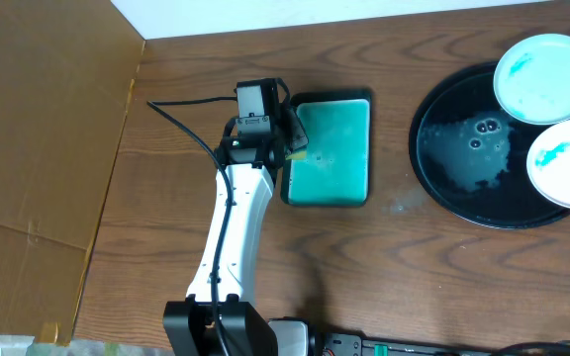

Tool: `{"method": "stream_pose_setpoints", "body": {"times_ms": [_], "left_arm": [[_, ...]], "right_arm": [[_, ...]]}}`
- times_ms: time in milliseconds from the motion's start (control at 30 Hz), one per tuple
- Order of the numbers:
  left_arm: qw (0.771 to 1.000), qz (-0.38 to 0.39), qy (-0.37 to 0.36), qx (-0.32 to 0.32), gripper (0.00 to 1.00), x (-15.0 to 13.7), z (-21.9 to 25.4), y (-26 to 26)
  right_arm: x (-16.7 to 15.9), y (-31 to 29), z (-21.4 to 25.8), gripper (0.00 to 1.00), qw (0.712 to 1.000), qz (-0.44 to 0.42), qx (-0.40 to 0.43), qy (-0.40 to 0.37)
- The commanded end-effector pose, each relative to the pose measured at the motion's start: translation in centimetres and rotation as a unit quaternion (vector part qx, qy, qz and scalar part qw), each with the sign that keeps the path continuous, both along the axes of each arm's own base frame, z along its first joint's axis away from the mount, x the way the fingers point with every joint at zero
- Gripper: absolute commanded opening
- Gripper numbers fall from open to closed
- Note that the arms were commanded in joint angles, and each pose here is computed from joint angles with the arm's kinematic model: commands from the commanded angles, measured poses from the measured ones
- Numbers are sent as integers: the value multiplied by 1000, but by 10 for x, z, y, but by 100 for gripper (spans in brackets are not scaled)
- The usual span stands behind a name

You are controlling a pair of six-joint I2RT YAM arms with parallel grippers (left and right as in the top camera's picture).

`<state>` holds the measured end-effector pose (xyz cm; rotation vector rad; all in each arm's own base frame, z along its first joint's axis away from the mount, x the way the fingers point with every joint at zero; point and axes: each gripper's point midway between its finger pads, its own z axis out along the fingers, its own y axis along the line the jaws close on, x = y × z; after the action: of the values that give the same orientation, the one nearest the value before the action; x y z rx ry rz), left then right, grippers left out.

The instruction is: Clean dirty plates on tray and stack at the side

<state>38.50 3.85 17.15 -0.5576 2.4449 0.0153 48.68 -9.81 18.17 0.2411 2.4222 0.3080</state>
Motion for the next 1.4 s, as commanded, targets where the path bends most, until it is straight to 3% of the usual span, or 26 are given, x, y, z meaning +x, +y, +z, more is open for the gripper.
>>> {"method": "stream_pose_setpoints", "body": {"times_ms": [0, 133, 167, 300, 567, 1367], "left_arm": [[1000, 15, -2, -3, 7, 0, -1, 3], [1000, 13, -1, -6, 7, 0, -1, 2], [1000, 13, -1, -6, 7, 0, -1, 2], [1000, 13, -1, -6, 7, 0, -1, 2], [1000, 13, 2, -6, 7, -1, -2, 2], [1000, 13, 2, -6, 7, -1, -2, 2]], "right_arm": [[8, 29, 22, 94, 994, 80, -65, -30], [15, 64, 4, 91, 992, 105, -59, -30], [18, 68, -5, 84, 995, 83, -52, -25], [24, 72, -46, 79, 999, -43, -16, 9], [21, 94, -112, 76, 993, -88, 20, 80], [12, 125, -172, 68, 987, -62, 32, 143]]}}
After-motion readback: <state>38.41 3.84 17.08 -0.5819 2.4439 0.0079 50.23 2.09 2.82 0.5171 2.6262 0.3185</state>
